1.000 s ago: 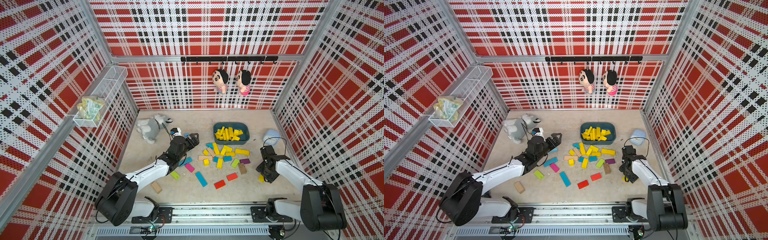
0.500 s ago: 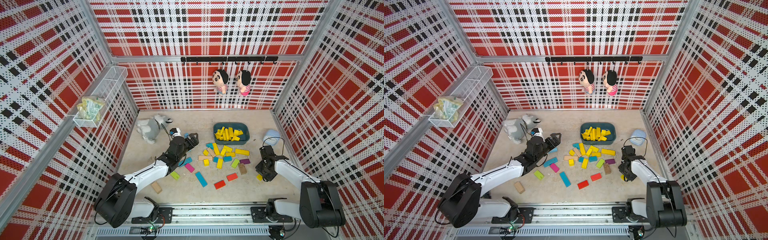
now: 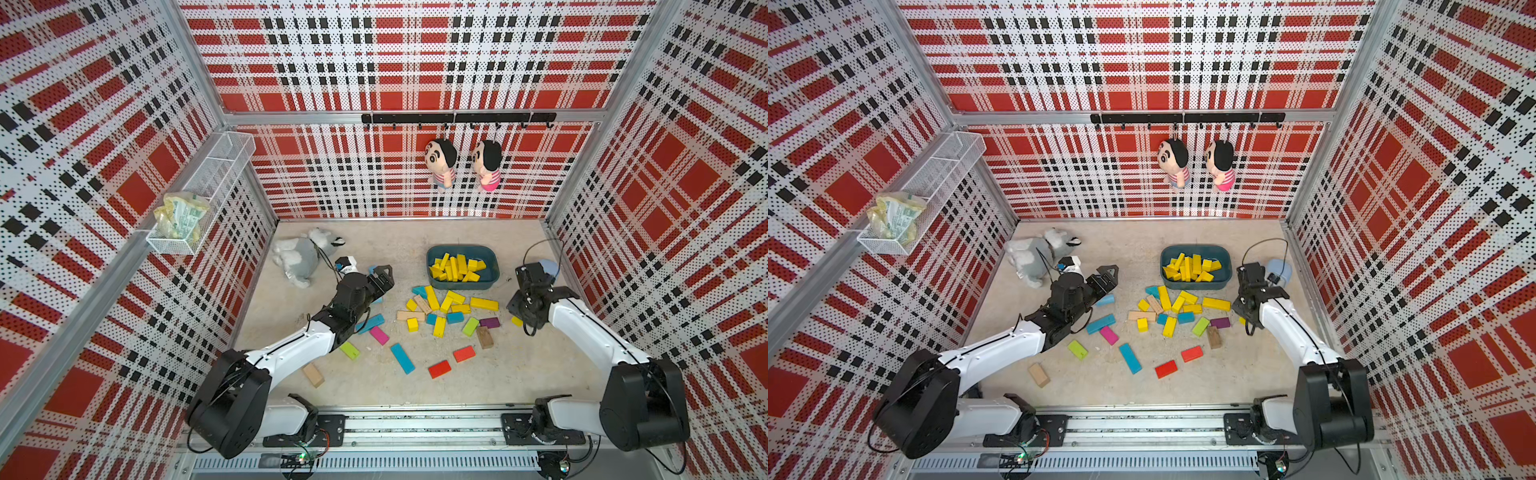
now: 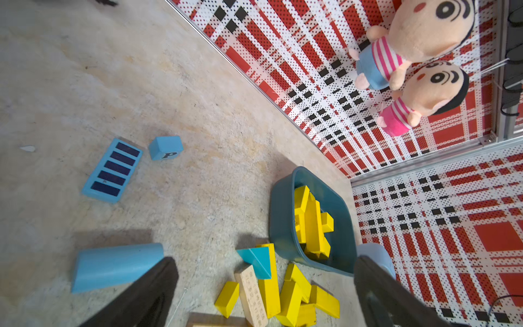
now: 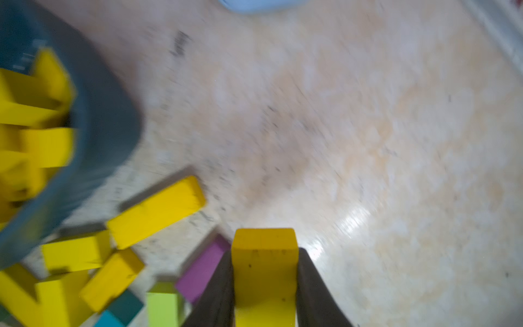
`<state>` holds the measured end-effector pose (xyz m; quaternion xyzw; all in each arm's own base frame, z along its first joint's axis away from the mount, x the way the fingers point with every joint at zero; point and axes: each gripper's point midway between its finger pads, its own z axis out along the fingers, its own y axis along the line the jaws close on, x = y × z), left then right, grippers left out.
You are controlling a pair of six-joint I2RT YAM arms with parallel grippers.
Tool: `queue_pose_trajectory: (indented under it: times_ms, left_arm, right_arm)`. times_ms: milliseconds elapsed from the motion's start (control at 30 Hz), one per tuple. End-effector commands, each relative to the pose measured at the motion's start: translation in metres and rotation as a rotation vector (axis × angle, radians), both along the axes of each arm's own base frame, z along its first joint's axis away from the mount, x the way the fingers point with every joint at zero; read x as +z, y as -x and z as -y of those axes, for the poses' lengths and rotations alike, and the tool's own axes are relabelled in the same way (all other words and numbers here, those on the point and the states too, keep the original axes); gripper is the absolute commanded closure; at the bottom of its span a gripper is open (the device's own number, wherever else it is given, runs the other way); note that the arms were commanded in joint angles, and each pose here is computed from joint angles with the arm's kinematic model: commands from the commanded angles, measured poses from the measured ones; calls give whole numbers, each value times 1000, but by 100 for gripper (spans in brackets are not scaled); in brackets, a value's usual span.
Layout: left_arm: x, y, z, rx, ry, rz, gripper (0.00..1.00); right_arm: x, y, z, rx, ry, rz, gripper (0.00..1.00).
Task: Pick out the yellow building blocks
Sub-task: Pick up the building block from the center of the board, then place the building block in the storage box.
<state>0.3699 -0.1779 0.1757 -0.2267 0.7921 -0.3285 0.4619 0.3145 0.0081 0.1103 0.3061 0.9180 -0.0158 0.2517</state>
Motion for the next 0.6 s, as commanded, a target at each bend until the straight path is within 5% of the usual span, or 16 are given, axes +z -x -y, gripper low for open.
queue_pose_trajectory:
  times_ms: [0,267,567]
  left_arm:
    - [1,2,-13,42,-8,1,0]
    - [1,6,-31,85,-20,5,1]
    - [-9,16,-45,108,-28,-14,1]
  right_arm:
    - [26,-43,-19,168,130,45,78]
    - [41,-138,-89,351,121,106,78]
    - [2,-183,-142,461,79,61,74]
